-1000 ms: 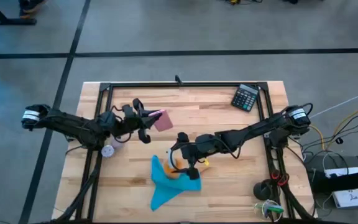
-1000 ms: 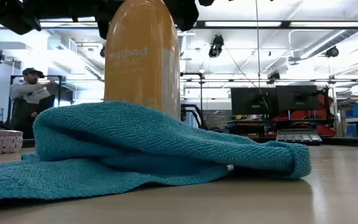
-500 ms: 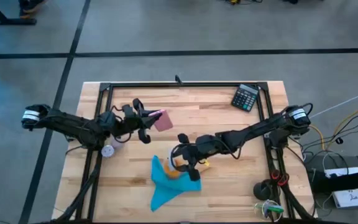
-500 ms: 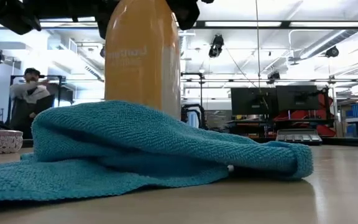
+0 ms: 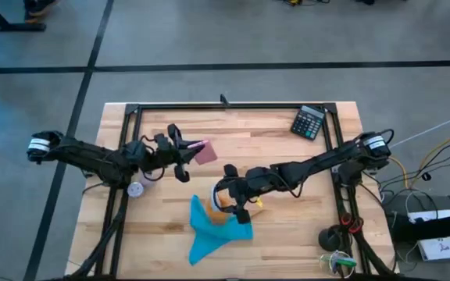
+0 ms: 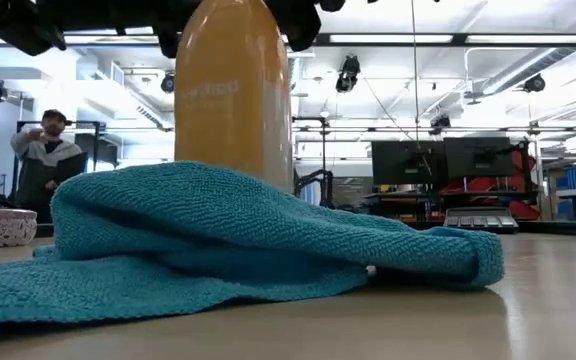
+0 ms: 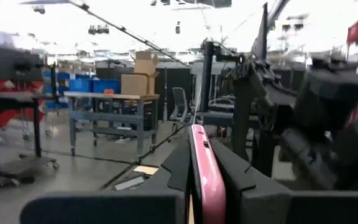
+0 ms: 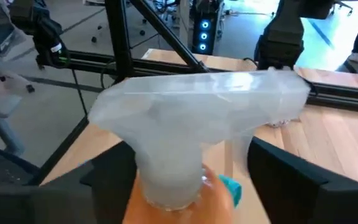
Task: Apply microfiber cloth
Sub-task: Spray the front of the pink cellphone using yellow spray bottle, then spray the back of the pink cellphone using yellow spray bottle
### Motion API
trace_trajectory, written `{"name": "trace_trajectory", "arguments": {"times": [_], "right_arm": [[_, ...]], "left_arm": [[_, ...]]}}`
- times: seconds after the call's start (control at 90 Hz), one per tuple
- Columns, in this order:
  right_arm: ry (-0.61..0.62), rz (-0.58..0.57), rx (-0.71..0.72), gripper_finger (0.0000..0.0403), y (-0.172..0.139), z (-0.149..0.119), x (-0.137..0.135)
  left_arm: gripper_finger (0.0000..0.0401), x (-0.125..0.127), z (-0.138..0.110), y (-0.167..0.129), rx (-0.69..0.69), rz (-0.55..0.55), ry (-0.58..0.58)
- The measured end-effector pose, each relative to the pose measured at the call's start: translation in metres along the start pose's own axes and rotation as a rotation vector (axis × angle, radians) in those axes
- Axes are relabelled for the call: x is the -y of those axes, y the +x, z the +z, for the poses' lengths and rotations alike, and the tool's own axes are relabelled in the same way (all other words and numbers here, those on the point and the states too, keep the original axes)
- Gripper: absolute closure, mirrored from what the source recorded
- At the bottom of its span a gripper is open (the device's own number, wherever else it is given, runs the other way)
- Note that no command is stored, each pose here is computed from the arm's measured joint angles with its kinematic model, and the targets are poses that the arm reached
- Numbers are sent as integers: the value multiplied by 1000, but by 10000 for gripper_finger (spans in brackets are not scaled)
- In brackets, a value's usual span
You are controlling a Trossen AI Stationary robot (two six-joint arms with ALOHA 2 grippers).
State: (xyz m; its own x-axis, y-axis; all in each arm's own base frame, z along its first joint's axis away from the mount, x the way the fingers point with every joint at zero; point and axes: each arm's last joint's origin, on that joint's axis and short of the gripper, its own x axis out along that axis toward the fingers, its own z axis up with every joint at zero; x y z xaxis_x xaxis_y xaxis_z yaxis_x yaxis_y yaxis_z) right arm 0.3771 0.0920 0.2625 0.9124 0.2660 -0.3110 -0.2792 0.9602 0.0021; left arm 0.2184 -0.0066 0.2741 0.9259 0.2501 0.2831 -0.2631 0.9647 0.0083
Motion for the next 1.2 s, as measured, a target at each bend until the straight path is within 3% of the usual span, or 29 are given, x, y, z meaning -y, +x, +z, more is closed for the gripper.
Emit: {"name": "trace_trajectory", "arguments": {"times": [0.156, 0.378, 0.744, 0.9, 1.056, 1.2], "right_arm": [[14, 9, -11, 86, 0, -2, -1], [16, 8, -12, 87, 1, -2, -1], [10, -14, -9, 99, 1, -2, -4], [-6, -98, 7, 76, 1, 0, -9], [8, -100, 39, 58, 1, 3, -14], [8, -95, 59, 59, 1, 5, -15]], "left_arm": [[384, 0, -1, 0, -7, -1, 273], [384, 1, -11, -1, -103, -42, 612], [384, 5, -30, 4, -156, -158, 1428], [384, 6, -39, 6, -192, -183, 1614], [384, 13, -48, 7, -229, -222, 1818], [384, 28, -52, 5, -177, -271, 1913]]}}
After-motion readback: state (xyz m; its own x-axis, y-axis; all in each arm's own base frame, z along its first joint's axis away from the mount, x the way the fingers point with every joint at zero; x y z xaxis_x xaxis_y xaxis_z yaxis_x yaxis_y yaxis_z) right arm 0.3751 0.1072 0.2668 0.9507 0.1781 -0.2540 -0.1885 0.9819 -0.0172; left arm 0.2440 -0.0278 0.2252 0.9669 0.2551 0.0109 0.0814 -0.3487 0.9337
